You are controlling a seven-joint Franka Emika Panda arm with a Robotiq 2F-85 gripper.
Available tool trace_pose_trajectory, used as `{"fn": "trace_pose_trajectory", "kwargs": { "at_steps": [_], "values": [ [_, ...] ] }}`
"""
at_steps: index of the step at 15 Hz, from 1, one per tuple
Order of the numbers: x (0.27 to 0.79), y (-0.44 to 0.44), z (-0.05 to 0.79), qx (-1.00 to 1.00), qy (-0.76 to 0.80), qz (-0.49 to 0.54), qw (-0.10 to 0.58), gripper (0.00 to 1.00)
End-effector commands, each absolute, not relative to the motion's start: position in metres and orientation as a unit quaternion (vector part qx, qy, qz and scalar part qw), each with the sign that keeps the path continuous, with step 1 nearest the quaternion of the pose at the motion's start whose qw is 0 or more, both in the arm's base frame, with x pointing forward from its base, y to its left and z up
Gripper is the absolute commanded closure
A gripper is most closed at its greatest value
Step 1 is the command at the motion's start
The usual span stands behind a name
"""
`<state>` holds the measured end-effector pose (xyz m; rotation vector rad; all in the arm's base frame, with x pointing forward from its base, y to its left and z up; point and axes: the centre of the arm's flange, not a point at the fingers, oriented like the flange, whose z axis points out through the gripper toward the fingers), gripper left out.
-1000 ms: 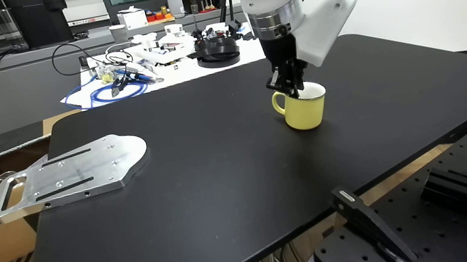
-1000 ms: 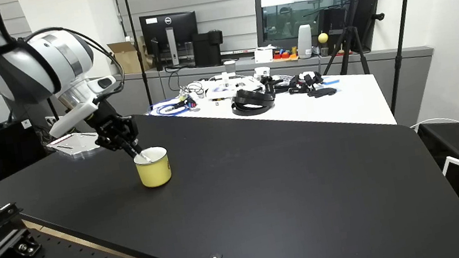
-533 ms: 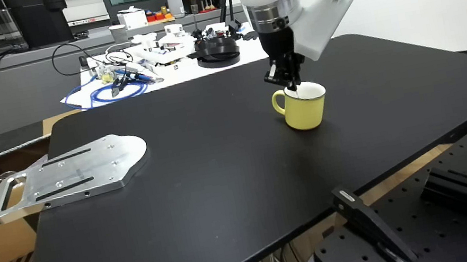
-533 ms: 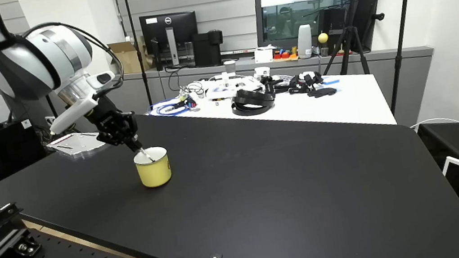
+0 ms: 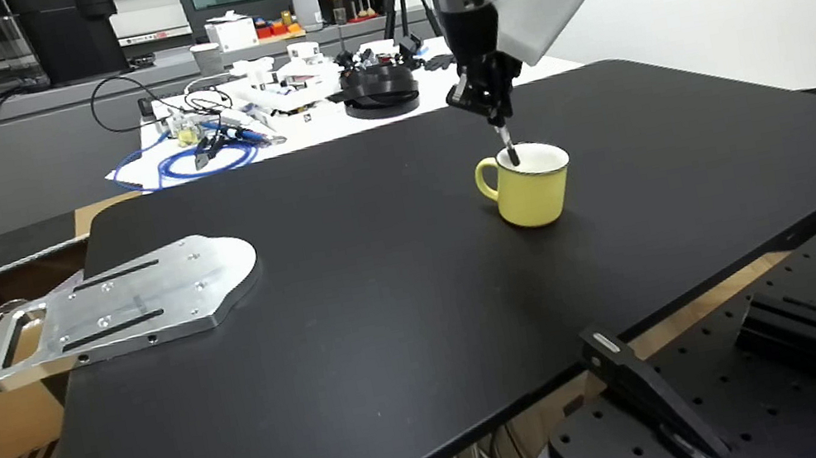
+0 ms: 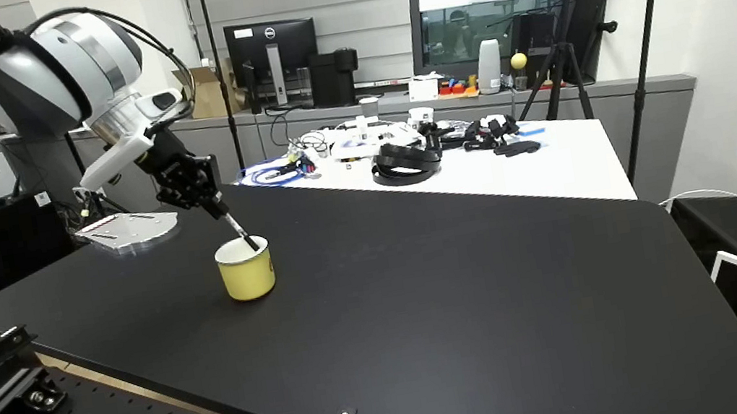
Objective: Take the pen out of the yellow mug
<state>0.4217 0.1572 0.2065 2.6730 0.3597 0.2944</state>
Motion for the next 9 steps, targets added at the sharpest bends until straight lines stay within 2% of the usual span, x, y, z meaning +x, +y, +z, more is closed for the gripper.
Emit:
{"fn": "trace_pose_trajectory", "kwargs": {
  "at_steps": [1,9],
  "values": [
    [0.428,0.15,0.244,0.966,0.105,0.12,0.204,0.97],
    [0.445,0.142,0.301,0.971,0.075,0.138,0.182,0.97]
  ]
}}
